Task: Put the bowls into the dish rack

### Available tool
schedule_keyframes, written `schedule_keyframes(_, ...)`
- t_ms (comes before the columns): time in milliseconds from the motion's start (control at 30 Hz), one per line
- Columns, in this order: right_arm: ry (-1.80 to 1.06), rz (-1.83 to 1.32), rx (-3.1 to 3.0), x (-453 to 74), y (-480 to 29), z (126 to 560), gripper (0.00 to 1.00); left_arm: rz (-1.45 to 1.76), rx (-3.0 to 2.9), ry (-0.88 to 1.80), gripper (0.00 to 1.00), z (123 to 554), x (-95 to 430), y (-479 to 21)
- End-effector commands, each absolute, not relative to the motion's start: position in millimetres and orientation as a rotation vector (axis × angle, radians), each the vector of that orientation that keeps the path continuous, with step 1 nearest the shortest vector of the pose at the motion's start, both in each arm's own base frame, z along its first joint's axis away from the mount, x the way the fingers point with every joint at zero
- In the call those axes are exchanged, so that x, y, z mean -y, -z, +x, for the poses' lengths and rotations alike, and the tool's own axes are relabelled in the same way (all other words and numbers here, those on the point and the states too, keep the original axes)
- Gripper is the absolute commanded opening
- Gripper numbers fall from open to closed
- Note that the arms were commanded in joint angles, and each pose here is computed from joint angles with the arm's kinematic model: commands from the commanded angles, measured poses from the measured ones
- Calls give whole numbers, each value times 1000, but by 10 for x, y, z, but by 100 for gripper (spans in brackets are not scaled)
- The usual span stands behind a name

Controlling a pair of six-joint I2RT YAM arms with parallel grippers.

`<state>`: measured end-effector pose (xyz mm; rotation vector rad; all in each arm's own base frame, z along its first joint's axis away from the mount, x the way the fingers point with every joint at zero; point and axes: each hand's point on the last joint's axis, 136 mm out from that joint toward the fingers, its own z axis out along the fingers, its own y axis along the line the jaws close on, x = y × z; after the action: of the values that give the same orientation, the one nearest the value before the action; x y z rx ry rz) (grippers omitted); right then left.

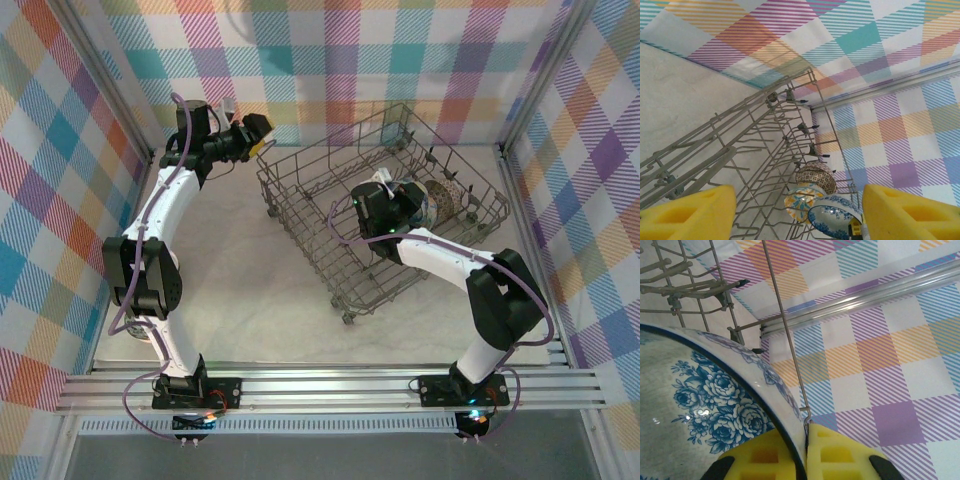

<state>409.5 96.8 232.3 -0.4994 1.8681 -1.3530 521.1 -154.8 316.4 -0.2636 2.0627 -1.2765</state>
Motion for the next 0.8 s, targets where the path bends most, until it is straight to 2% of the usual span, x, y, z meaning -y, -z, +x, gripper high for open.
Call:
schedule_keyframes(0, 1381, -387, -1870, -822, -2486, 3972, 0, -242, -2022, 1292, 68, 5130, 1518, -3345)
schedule_keyframes(233, 1450, -294, -1938, -614, -2430, 3719, 0, -237, -2016, 1301, 68, 5128, 1529, -3363)
schedule_keyframes(400, 1542, -182, -1944, -443, -2643, 3458, 0, -233, -2008, 1313, 68, 5141, 1538, -3380)
schedule_keyframes(767, 1573, -187, -1898, -558, -2559, 3579, 0, -230, -2006, 1309, 68, 5094, 1529, -3413)
